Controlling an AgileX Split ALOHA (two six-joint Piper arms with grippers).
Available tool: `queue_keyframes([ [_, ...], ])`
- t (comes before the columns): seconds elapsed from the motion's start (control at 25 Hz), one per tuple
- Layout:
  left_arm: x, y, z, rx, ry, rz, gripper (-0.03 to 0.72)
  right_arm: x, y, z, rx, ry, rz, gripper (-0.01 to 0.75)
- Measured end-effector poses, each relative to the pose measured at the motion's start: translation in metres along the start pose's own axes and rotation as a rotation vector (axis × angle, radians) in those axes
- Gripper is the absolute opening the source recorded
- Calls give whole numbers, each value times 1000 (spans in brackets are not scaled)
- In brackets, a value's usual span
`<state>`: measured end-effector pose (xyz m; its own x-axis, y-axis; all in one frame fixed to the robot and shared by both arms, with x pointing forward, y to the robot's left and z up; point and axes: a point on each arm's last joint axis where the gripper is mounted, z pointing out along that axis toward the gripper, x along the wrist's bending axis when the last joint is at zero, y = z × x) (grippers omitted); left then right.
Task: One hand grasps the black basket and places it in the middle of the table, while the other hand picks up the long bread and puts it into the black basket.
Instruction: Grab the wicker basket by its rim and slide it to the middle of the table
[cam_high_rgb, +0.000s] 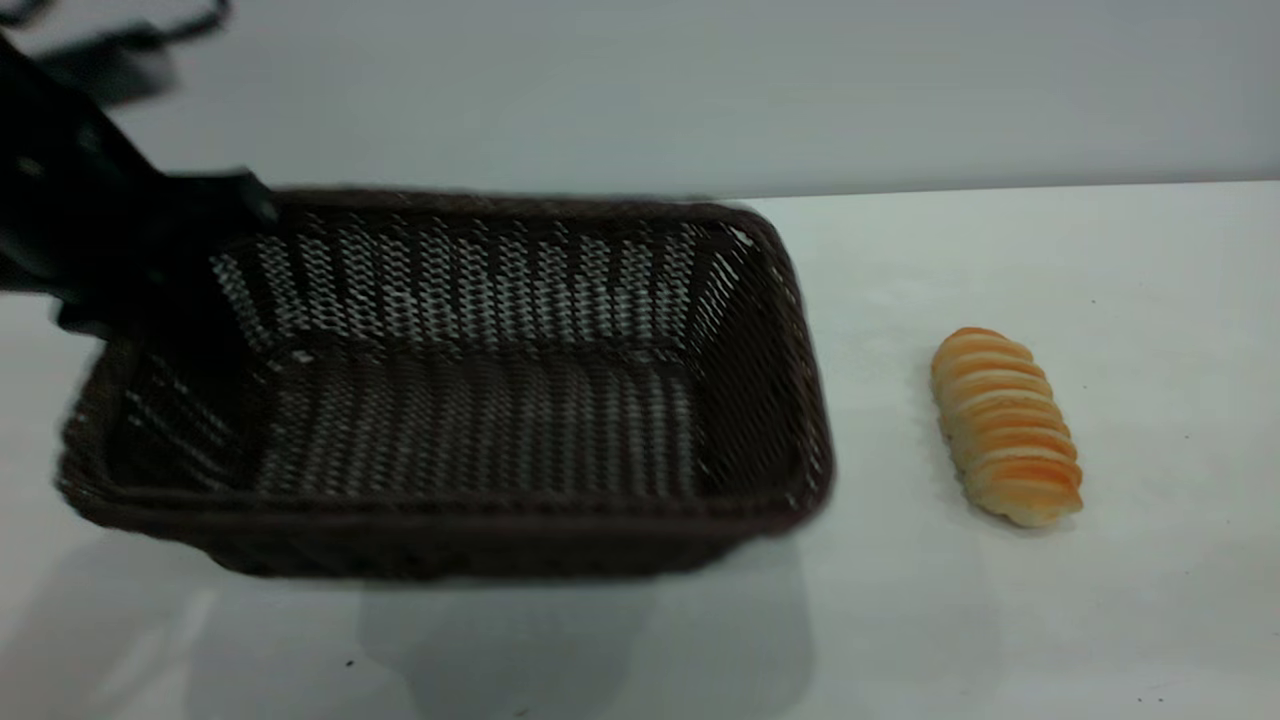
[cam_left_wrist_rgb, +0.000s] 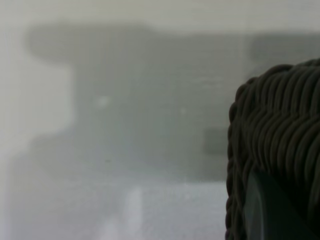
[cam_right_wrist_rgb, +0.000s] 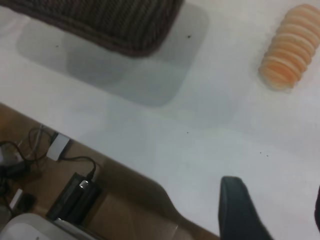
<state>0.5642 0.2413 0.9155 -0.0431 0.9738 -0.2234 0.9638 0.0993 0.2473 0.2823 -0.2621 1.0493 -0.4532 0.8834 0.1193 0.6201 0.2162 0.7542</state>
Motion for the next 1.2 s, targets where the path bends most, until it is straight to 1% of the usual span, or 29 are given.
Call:
queue_keyframes([
  [0.16,-14,6,28,50,-12,46,135,0,0,0,1,0,0,358],
  [0.24,-18,12,38,59,-13,55,135,0,0,0,3,1,0,358],
  [0.48,-16,17,61,77,-4,47,135,0,-1,0,6,3,0,358],
  [0.88,-13,14,73,106,1,34,143,0,-1,0,6,3,0,358],
  [0.92,-13,14,73,107,1,34,165,0,-1,0,6,3,0,358],
  [1.0,-13,13,73,121,0,34,252,0,-1,0,6,3,0,358],
  [1.12,-13,11,72,142,-1,32,441,0,-1,0,6,3,0,358],
  [1.2,-14,10,72,157,-2,32,535,0,-1,0,6,3,0,357],
])
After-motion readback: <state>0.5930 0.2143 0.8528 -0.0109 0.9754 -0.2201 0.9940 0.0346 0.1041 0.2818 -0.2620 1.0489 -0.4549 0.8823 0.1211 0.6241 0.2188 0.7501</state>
